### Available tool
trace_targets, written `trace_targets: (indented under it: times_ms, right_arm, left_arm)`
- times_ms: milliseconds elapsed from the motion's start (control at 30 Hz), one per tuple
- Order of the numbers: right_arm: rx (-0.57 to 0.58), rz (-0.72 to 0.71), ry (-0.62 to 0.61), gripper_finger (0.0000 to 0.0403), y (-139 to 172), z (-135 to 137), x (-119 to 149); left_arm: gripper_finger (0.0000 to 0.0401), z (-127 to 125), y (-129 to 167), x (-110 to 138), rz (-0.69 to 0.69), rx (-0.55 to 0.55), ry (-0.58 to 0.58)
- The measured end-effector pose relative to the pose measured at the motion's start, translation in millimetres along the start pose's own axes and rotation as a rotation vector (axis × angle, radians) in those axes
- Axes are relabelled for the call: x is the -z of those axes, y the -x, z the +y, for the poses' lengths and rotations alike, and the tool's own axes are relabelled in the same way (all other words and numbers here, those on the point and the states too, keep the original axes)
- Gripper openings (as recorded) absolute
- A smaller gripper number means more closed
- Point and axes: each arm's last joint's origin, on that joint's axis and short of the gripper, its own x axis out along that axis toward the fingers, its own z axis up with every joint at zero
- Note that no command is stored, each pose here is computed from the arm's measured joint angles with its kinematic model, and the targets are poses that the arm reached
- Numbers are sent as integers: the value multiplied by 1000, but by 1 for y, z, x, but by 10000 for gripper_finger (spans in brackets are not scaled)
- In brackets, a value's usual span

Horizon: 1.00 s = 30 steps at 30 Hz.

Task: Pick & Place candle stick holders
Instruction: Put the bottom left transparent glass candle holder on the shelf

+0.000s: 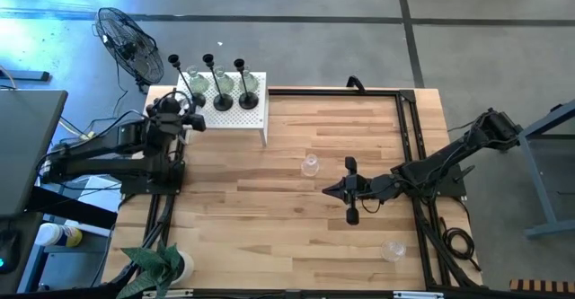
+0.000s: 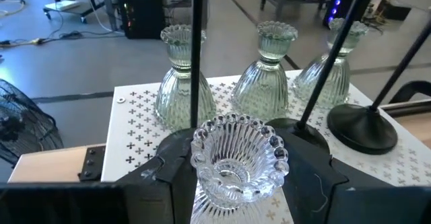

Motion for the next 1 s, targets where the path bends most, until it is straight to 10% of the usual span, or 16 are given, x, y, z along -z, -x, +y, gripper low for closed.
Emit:
trace_targets:
  times_ms: [1000]
  right_arm:
    - [-8, 1, -7, 0, 0, 0, 0]
  left_arm:
    - [166, 4, -15, -2, 93, -7, 16]
